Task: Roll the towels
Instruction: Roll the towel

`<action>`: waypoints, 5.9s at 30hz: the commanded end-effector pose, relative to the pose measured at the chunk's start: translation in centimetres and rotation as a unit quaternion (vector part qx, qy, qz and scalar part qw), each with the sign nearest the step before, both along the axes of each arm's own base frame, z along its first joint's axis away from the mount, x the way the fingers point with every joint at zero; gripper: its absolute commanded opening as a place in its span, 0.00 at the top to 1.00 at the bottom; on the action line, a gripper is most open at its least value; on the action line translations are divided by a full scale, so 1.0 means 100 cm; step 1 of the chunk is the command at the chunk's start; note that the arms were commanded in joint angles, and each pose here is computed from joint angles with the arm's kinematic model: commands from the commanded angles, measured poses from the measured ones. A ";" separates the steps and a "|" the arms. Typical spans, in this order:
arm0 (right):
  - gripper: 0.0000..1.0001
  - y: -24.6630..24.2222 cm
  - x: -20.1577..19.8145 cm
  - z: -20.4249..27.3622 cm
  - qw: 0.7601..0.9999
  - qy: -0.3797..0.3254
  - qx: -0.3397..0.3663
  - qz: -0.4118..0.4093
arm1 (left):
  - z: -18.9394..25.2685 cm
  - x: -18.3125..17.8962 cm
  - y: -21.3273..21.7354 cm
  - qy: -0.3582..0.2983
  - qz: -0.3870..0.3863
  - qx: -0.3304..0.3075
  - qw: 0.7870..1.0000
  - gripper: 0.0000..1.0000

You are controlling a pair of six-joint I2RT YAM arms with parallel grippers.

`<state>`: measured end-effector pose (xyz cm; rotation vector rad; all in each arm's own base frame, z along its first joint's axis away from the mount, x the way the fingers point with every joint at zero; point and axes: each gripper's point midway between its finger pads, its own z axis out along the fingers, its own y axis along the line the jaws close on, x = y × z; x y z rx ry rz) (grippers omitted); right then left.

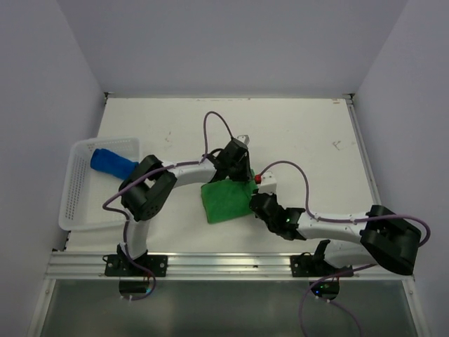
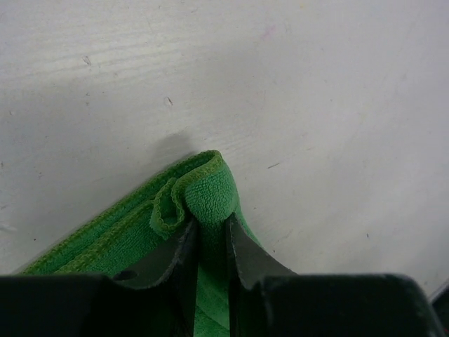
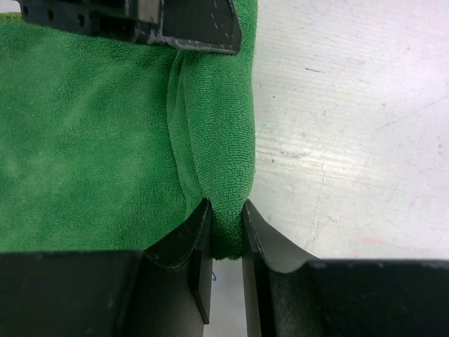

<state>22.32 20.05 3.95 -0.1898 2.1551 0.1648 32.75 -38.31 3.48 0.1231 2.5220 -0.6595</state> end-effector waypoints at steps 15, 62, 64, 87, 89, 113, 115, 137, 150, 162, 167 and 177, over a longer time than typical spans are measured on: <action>1.00 0.014 -0.032 0.015 0.956 -0.079 -0.280 0.041 | 0.062 0.037 0.017 -0.105 -0.011 -0.169 0.980 1.00; 0.84 0.094 -0.065 -0.028 0.933 -0.003 -0.306 0.192 | 0.007 0.009 0.074 -0.101 -0.023 -0.076 0.992 1.00; 0.78 0.092 -0.064 -0.021 0.944 -0.003 -0.274 0.181 | 0.007 0.009 0.074 -0.101 -0.023 -0.076 0.992 1.00; 0.55 0.052 -0.039 0.056 0.996 0.019 0.053 0.070 | -0.005 0.000 0.080 -0.094 -0.021 -0.071 0.993 1.00; 0.55 0.049 -0.030 0.068 0.992 0.025 0.109 0.055 | -0.005 0.000 0.079 -0.095 -0.021 -0.071 0.993 1.00; 0.46 0.062 0.005 0.012 0.967 0.144 0.211 0.021 | -0.008 -0.006 0.078 -0.093 -0.023 -0.064 0.993 1.00; 0.46 0.063 0.002 0.007 0.965 0.152 0.210 0.022 | -0.008 -0.006 0.079 -0.095 -0.021 -0.062 0.993 1.00; 0.91 0.054 -0.004 -0.020 0.967 0.163 0.193 0.018 | -0.004 -0.012 0.093 -0.092 -0.004 -0.045 0.995 1.00; 1.00 0.037 -0.004 -0.011 0.990 0.121 0.066 0.039 | 0.022 0.003 0.111 -0.112 0.013 0.007 0.994 0.61; 1.00 0.060 -0.018 -0.002 0.994 0.065 -0.056 0.074 | 0.060 0.012 0.119 -0.112 0.039 -0.007 0.993 0.54; 1.00 0.065 -0.024 0.005 0.988 0.034 -0.134 0.067 | 0.068 0.004 0.117 -0.092 0.036 -0.026 0.995 0.54; 1.00 0.077 -0.035 0.014 0.956 -0.031 -0.284 0.071 | 0.088 -0.002 0.118 -0.090 0.028 -0.057 0.994 0.54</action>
